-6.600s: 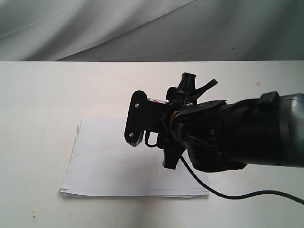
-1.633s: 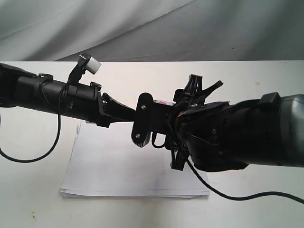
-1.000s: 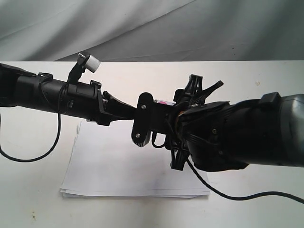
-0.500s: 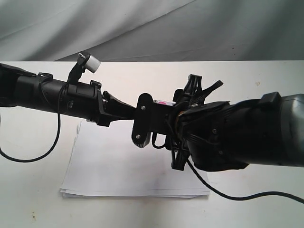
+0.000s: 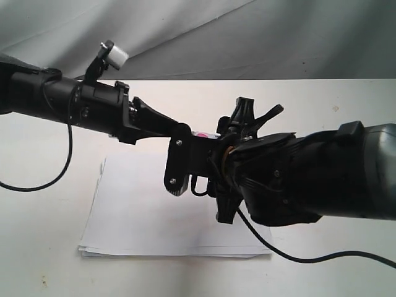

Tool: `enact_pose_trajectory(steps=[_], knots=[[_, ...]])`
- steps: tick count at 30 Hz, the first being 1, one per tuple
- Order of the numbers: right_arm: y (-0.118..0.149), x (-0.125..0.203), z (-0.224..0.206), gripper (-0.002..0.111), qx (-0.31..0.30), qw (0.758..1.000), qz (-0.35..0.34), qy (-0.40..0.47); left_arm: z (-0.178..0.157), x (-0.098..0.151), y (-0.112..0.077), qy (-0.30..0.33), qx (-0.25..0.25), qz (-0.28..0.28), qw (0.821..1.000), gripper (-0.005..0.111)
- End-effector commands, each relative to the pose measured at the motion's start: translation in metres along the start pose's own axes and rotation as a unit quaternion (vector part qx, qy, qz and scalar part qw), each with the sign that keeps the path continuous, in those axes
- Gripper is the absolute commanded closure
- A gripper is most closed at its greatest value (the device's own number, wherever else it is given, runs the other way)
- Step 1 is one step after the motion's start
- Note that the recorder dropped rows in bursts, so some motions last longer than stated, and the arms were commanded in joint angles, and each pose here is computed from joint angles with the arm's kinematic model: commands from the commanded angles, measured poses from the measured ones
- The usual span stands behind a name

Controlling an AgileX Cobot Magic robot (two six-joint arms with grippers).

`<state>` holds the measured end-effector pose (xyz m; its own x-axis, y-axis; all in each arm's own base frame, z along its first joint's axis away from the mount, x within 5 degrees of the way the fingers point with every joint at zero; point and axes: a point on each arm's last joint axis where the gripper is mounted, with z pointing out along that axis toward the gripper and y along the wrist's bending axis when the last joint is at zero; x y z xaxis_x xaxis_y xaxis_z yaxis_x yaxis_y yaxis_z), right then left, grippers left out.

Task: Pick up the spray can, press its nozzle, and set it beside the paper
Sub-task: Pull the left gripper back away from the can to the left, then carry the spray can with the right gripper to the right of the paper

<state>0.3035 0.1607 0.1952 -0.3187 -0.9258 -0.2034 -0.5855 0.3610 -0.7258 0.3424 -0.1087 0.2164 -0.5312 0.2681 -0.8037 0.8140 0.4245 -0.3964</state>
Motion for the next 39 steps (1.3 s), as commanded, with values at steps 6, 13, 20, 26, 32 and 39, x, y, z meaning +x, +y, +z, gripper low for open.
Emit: enact_pose_trajectory(steps=[6,13,20,26,32,39], knots=[[-0.007,-0.004,-0.005,0.108,0.015,1.0,-0.007,-0.013,-0.061,-0.01,-0.017,-0.045,-0.041,-0.013,0.998,0.107],[-0.005,-0.007,-0.005,0.108,0.006,1.0,-0.006,-0.03,-0.089,0.012,-0.032,-0.069,-0.078,-0.042,0.994,0.107],[-0.004,-0.008,-0.005,0.108,-0.001,0.999,0.003,-0.036,-0.095,0.027,-0.04,-0.08,-0.101,-0.055,0.99,0.107],[-0.001,-0.007,-0.005,0.108,-0.019,0.999,0.034,-0.027,-0.092,0.037,-0.041,-0.076,-0.099,-0.073,0.989,0.107],[-0.008,-0.007,-0.015,0.108,-0.015,0.997,0.067,-0.038,-0.092,0.036,-0.04,-0.081,-0.101,-0.078,0.989,0.107],[-0.044,0.001,-0.066,0.108,0.011,0.974,0.21,-0.089,-0.092,0.034,-0.04,-0.092,-0.101,-0.083,0.987,0.107]])
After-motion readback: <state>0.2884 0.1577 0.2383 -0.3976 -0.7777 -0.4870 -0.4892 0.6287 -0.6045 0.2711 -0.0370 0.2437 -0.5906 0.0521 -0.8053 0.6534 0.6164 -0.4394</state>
